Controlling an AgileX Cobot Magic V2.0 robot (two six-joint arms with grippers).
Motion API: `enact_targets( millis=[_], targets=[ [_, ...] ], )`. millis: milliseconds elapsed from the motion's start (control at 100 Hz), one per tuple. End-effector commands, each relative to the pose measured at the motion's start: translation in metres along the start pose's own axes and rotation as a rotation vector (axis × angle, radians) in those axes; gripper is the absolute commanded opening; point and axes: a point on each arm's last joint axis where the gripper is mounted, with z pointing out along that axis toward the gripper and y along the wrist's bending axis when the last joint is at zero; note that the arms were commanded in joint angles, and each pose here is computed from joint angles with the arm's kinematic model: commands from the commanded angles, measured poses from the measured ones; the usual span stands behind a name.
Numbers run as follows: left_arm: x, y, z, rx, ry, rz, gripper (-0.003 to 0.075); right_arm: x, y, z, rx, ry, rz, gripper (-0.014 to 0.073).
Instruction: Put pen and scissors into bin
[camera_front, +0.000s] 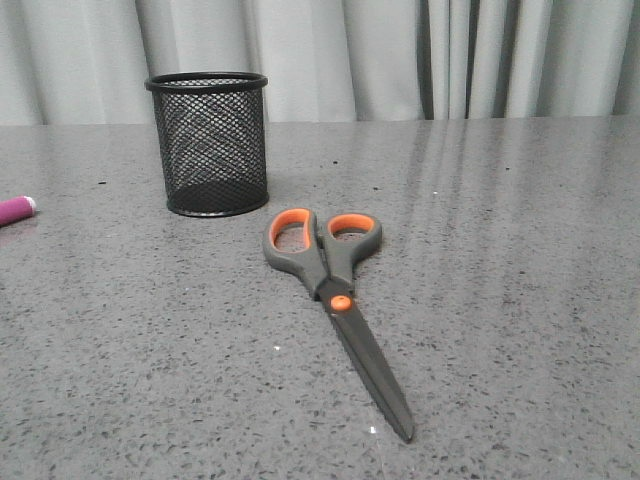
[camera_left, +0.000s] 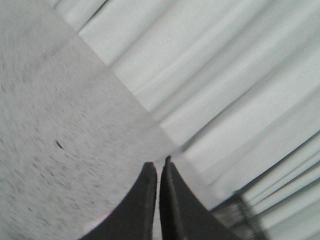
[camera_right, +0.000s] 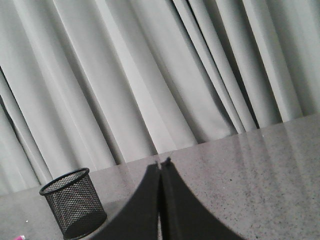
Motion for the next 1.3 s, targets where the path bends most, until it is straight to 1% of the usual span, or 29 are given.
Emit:
enact_targets(
  millis=[0,40,110,180,210,220,230,260,270,280,310,360,380,430,500,560,680,760,830,960,1070,1220,1290],
  targets=[
    [0.005,0.01,-0.001,-0.007,-0.017,-0.124,-0.0019,-0.023,0.008,0.001,-0.017,-0.08,0.004,-0.0065],
    [0.006,0.008,-0.002,0.003,-0.002,-0.123,-0.0018,-0.027,0.01,0.002,-0.016,-0.051,0.004,-0.0065],
    [0.006,-0.004,-0.003,0.06,0.057,-0.099,-0.0013,-0.037,0.015,0.006,-0.016,-0.004,-0.015,-0.0064],
    [0.004,-0.021,-0.005,0.13,0.121,0.014,0.0024,-0.049,0.021,0.013,-0.014,0.055,-0.064,-0.0048],
    [0.002,-0.028,-0.006,0.154,0.141,0.085,0.0059,-0.057,0.025,0.016,-0.013,0.072,-0.088,-0.0027],
    [0.001,-0.032,-0.006,0.165,0.149,0.115,0.0076,-0.059,0.025,0.017,-0.012,0.077,-0.099,-0.0012],
    [0.0,-0.034,-0.007,0.173,0.151,0.131,0.0076,-0.059,0.026,0.018,-0.01,0.09,-0.105,-0.0004],
    [-0.004,-0.044,-0.007,0.197,0.167,0.203,0.012,-0.067,0.028,0.022,-0.008,0.106,-0.126,0.0031],
    [-0.003,-0.043,-0.007,0.194,0.175,0.21,0.013,-0.068,0.029,0.023,-0.006,0.115,-0.136,0.0053],
    [-0.007,-0.049,-0.007,0.206,0.175,0.239,0.0149,-0.071,0.03,0.025,-0.005,0.118,-0.141,0.0065],
    [-0.011,-0.057,-0.007,0.216,0.187,0.292,0.0196,-0.076,0.032,0.029,-0.001,0.136,-0.156,0.0115],
    [-0.017,-0.068,-0.003,0.216,0.225,0.37,0.0251,-0.083,0.035,0.038,0.007,0.17,-0.159,0.0227],
    [-0.02,-0.074,-0.003,0.222,0.237,0.404,0.0268,-0.085,0.036,0.041,0.012,0.191,-0.159,0.0254],
    [-0.026,-0.084,0.004,0.212,0.298,0.472,0.0287,-0.089,0.038,0.05,0.025,0.249,-0.159,0.0348],
    [-0.034,-0.097,0.014,0.195,0.381,0.565,0.0286,-0.09,0.039,0.063,0.046,0.348,-0.167,0.041],
    [-0.041,-0.105,0.021,0.194,0.411,0.63,0.0285,-0.087,0.038,0.074,0.058,0.425,-0.194,0.0414],
    [-0.045,-0.116,0.039,0.196,0.511,0.676,0.0285,-0.085,0.038,0.087,0.07,0.478,-0.198,0.0414],
    [-0.044,-0.119,0.056,0.177,0.621,0.701,0.0285,-0.086,0.038,0.089,0.069,0.476,-0.198,0.0414],
    [-0.045,-0.12,0.07,0.154,0.714,0.752,0.0286,-0.086,0.038,0.089,0.069,0.476,-0.198,0.0414],
    [-0.049,-0.123,0.096,0.105,0.852,0.874,0.0286,-0.086,0.038,0.089,0.07,0.478,-0.198,0.0414],
    [-0.05,-0.123,0.121,0.062,0.997,0.964,0.0285,-0.085,0.038,0.089,0.07,0.481,-0.198,0.0414],
    [-0.047,-0.123,0.157,-0.006,1.139,1.013,0.0285,-0.085,0.038,0.089,0.07,0.481,-0.198,0.0414],
    [-0.043,-0.121,0.172,-0.025,1.2,1.06,0.0285,-0.085,0.038,0.089,0.07,0.481,-0.198,0.0414]
  ],
)
